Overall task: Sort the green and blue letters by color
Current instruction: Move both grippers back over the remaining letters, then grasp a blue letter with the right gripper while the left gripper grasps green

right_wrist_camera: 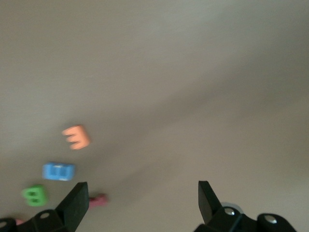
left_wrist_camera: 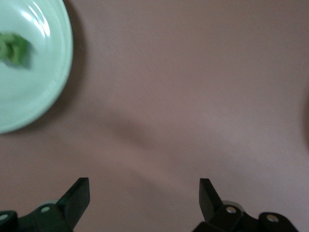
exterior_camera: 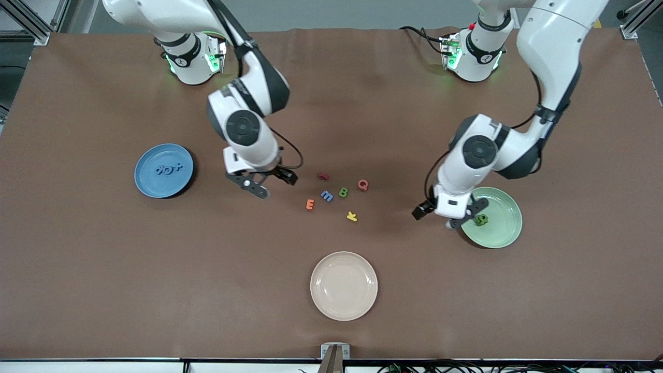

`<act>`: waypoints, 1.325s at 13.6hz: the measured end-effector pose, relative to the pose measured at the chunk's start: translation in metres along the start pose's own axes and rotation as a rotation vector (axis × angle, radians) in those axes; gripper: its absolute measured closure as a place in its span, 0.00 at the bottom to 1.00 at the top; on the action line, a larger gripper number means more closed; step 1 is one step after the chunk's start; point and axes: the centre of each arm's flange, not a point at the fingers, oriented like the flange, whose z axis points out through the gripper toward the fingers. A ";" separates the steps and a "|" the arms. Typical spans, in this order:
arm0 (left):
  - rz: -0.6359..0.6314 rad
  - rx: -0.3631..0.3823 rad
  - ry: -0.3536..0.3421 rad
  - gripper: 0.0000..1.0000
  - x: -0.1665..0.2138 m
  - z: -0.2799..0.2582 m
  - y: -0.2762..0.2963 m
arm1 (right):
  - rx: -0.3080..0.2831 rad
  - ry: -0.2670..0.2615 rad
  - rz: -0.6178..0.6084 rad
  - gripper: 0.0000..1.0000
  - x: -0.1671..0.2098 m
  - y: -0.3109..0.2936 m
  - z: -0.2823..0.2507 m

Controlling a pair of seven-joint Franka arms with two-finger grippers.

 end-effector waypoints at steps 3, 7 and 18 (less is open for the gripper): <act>-0.138 -0.027 -0.011 0.00 -0.044 -0.004 0.043 | 0.035 0.028 0.033 0.00 -0.027 -0.048 0.035; -0.321 -0.002 -0.047 0.01 -0.066 0.002 0.089 | 0.049 0.041 0.091 0.02 -0.040 -0.087 0.070; -0.549 0.031 -0.189 0.19 -0.094 0.045 0.121 | 0.075 0.059 0.137 0.02 -0.034 -0.105 0.108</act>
